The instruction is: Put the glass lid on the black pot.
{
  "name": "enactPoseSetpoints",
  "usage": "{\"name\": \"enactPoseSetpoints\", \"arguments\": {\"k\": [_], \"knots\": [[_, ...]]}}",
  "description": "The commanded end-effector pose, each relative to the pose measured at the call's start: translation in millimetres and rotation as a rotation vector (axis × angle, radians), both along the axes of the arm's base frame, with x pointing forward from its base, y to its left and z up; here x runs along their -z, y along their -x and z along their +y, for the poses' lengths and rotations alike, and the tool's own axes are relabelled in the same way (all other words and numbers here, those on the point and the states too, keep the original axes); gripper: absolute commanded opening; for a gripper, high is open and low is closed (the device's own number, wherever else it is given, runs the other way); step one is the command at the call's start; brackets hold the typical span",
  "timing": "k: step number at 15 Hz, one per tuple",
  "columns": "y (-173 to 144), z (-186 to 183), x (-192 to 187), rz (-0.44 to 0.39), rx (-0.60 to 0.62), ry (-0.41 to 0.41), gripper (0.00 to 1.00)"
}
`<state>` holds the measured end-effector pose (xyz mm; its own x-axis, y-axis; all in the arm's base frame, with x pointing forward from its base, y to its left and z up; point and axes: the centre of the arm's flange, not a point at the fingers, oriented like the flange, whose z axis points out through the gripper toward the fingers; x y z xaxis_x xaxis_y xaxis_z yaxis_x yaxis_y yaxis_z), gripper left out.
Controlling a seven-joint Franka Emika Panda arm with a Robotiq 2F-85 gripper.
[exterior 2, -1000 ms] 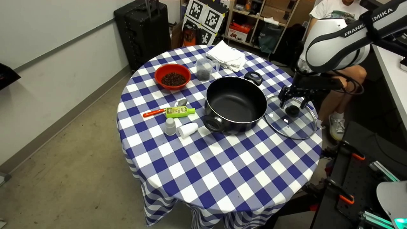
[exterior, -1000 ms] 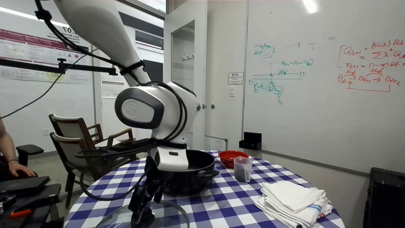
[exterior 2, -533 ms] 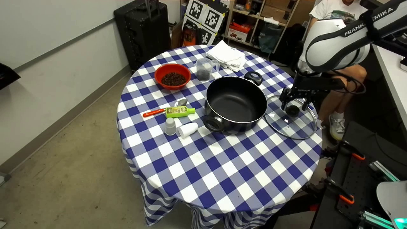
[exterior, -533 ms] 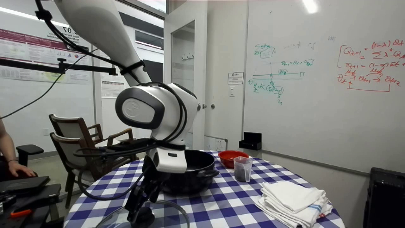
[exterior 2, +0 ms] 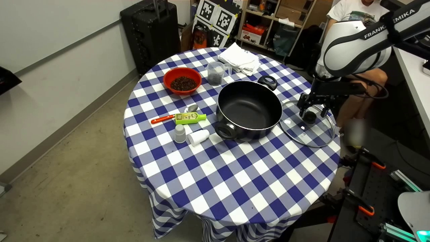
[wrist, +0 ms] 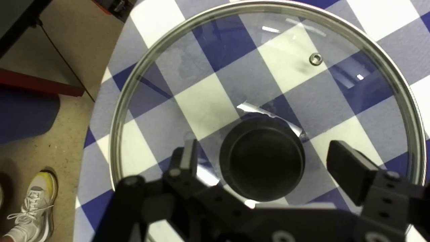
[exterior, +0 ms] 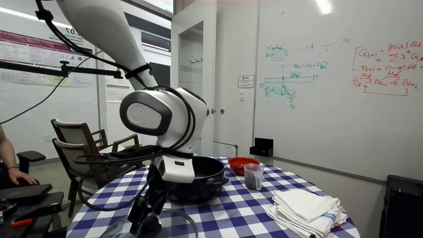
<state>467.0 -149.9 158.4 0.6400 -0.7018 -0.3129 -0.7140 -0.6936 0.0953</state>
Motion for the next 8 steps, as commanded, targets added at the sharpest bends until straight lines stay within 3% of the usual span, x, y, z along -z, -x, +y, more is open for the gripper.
{"name": "enactPoseSetpoints", "arguments": {"k": [1,6,8], "knots": [[-3.5,1.5,0.3,0.000,-0.018,-0.001,0.67],[-3.3,2.6,0.1,-0.002,-0.022,-0.007,0.29],[-2.1,2.9,-1.9,-0.003,-0.018,-0.007,0.25]]}}
